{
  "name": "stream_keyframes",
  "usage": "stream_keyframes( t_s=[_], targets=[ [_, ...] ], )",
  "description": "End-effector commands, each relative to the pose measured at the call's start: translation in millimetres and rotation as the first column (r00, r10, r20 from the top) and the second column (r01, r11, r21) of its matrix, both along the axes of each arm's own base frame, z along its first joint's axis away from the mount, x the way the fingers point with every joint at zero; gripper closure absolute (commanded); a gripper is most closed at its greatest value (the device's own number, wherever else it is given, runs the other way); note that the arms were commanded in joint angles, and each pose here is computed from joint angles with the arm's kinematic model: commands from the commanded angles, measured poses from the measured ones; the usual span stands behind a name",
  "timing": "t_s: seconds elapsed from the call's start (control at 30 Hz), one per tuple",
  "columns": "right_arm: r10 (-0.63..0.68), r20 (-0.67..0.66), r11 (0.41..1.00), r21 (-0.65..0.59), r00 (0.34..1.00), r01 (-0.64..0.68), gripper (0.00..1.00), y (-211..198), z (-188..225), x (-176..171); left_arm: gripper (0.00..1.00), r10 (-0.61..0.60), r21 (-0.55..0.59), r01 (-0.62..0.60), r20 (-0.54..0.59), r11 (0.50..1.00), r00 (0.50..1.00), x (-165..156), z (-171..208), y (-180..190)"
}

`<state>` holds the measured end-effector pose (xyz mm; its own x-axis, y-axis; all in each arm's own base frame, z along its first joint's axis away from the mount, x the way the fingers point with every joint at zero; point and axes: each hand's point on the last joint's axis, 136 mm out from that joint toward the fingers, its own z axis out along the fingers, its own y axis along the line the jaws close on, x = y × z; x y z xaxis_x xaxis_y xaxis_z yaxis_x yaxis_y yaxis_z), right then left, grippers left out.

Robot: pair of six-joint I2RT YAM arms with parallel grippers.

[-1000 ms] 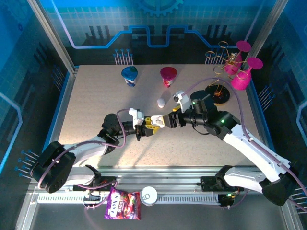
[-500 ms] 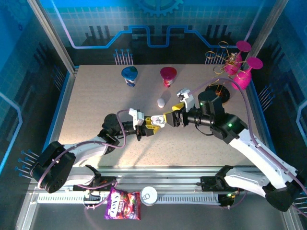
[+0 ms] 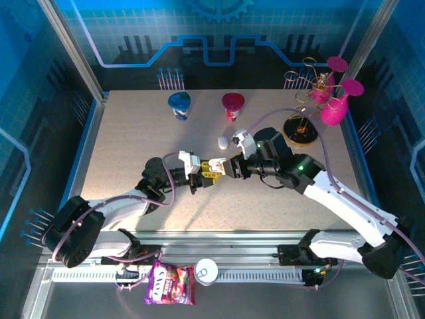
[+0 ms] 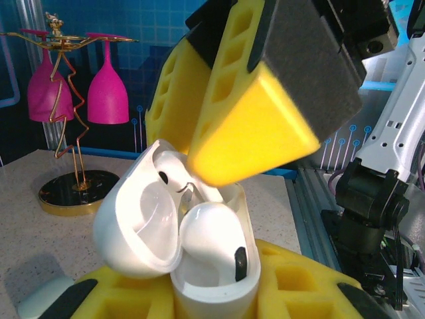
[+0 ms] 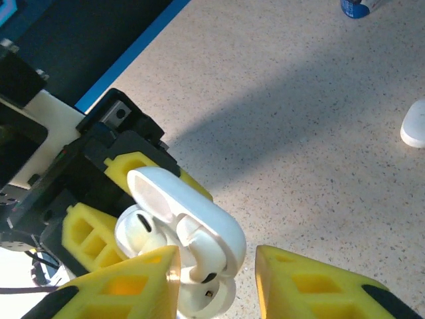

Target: Insert wireless bluetooth earbuds into charging case

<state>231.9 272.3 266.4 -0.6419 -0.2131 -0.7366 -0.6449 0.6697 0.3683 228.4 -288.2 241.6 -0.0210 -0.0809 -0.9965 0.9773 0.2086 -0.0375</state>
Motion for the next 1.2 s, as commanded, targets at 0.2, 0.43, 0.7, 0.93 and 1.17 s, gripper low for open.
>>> stream_keyframes(
  t_s=[0.2,0.43,0.7,0.93,1.17],
  targets=[
    [-0.006,-0.012,1.0,0.021,1.0,0.006,0.71,11.3,9.3,5.9,1.0,0.004,0.002,-0.004,0.02,1.0,1.0,1.8,-0.2,-0.2],
    [-0.053,0.005,0.998,-0.025,0.999,0.053,0.78,-8.6,8.9,5.2,1.0,0.075,0.015,-0.075,0.004,0.997,0.997,12.7,-4.0,3.6],
    [-0.077,-0.002,0.997,-0.005,0.997,0.077,0.71,-17.9,8.9,6.2,1.0,0.098,0.021,-0.098,-0.005,0.995,0.995,18.5,-3.0,3.0],
    [-0.07,-0.019,0.997,0.01,0.997,0.07,0.79,-16.6,6.1,7.1,1.0,0.093,0.015,-0.093,-0.003,0.996,0.996,17.9,0.2,2.9],
    [-0.013,-0.054,0.997,0.074,0.998,0.017,0.68,-0.4,6.3,3.8,1.0,0.132,0.028,-0.132,-0.01,0.991,0.991,24.3,-5.7,4.8]
  ],
)
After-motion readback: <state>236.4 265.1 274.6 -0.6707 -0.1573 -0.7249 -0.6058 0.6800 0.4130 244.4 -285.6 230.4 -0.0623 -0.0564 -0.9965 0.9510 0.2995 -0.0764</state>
